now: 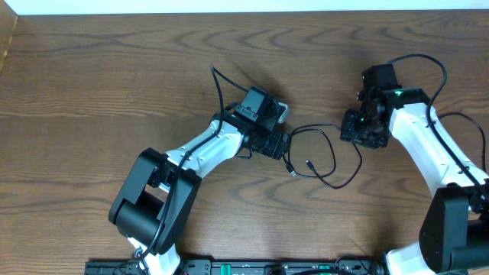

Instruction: Untangle cables

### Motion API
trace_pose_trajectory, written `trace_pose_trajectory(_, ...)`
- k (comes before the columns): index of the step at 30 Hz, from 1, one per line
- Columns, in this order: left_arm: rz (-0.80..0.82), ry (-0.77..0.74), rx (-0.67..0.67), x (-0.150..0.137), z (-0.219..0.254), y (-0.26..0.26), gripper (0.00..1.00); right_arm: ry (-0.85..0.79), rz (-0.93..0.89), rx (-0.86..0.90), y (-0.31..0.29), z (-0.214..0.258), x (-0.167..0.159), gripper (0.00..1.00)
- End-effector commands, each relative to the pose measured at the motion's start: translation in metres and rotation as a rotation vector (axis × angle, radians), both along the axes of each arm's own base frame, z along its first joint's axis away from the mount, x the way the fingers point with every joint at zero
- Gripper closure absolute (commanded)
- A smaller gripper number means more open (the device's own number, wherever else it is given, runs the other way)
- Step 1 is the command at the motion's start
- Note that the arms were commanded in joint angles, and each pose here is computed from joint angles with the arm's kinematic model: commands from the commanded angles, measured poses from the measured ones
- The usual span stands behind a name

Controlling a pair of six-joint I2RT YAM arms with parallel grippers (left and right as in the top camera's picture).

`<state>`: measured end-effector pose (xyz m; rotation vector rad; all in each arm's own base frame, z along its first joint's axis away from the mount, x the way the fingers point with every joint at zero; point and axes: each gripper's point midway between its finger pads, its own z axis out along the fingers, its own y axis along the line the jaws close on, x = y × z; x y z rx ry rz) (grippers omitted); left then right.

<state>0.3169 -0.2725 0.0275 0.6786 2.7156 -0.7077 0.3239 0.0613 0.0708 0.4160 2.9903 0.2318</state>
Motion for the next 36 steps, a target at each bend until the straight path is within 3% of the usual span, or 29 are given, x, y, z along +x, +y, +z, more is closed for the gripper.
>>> trace_pose_trajectory(1,0.027,-0.007,0.048,0.002,-0.009,0.005,0.34,0.003,-0.022,-0.004,-0.003,0.0,-0.001,0.6)
trace_pose_trajectory(13,0.084,0.013,0.16,-0.008,-0.043,-0.002,0.37,0.0,-0.021,-0.004,-0.003,0.0,0.0,0.6)
trace_pose_trajectory(19,0.132,-0.004,0.223,-0.007,-0.053,0.003,0.61,-0.004,-0.007,-0.006,-0.003,0.0,0.001,0.6)
trace_pose_trajectory(34,0.17,-0.108,0.411,-0.019,-0.059,0.01,0.61,-0.012,0.001,-0.006,-0.003,0.0,0.002,0.6)
trace_pose_trajectory(36,0.174,-0.112,0.424,-0.019,-0.059,0.012,0.67,-0.012,0.001,-0.006,-0.003,0.0,0.002,0.6)
